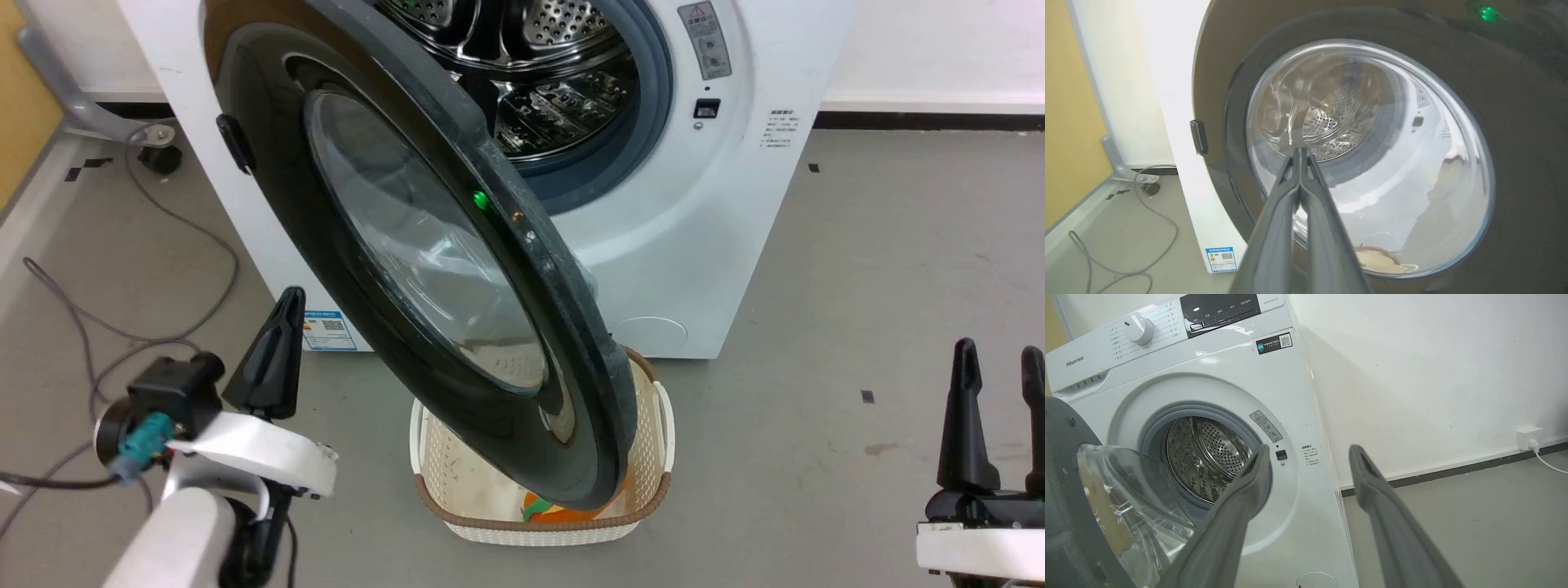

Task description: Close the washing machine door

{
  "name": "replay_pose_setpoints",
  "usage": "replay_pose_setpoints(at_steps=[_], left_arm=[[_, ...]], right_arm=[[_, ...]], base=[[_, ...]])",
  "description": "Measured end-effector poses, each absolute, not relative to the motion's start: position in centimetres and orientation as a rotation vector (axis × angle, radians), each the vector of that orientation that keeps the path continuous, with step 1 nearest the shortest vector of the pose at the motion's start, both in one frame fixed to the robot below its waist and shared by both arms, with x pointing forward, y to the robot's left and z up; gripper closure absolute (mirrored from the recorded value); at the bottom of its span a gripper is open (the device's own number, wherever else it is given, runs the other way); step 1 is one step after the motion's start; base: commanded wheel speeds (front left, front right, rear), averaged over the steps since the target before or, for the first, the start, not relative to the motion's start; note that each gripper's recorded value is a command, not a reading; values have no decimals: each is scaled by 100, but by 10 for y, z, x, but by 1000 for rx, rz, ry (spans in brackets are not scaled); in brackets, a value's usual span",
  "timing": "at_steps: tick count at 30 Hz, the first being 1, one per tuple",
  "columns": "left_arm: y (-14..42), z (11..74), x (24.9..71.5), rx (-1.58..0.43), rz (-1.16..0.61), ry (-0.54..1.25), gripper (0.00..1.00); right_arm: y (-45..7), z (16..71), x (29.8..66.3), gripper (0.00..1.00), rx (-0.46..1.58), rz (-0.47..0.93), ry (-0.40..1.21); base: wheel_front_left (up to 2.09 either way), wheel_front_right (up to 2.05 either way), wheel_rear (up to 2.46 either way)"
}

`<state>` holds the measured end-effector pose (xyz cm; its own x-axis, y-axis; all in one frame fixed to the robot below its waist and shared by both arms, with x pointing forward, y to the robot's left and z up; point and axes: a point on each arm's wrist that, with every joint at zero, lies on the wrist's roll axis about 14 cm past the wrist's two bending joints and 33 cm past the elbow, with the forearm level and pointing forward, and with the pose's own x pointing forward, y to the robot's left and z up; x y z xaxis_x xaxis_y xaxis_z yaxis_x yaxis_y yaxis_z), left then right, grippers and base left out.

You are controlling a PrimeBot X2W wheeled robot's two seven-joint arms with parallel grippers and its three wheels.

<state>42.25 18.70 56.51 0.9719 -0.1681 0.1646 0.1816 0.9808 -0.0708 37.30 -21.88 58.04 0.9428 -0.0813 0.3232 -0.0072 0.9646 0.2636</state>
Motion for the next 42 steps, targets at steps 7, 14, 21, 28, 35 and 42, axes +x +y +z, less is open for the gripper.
replay_pose_setpoints(at_steps=[7,14,21,28,35,42], left_arm=[[208,543,415,7,-2,-135,100],[208,536,403,-8,67,-135,0],[213,533,388,-14,88,-138,0],[215,534,383,-9,100,-147,0],[221,535,379,-17,118,-154,0],[228,535,375,-27,141,-160,0]], right_arm=[[-205,579,374,0,230,2,-326],[-191,569,370,0,181,38,-287],[-187,549,364,0,155,47,-221],[-189,549,364,100,162,42,-220],[-178,604,370,100,185,87,-392],[-149,690,372,100,281,213,-657]], base=[[0,0,0],[0,0,0],[0,0,0],[0,0,0],[0,0,0],[0,0,0]])
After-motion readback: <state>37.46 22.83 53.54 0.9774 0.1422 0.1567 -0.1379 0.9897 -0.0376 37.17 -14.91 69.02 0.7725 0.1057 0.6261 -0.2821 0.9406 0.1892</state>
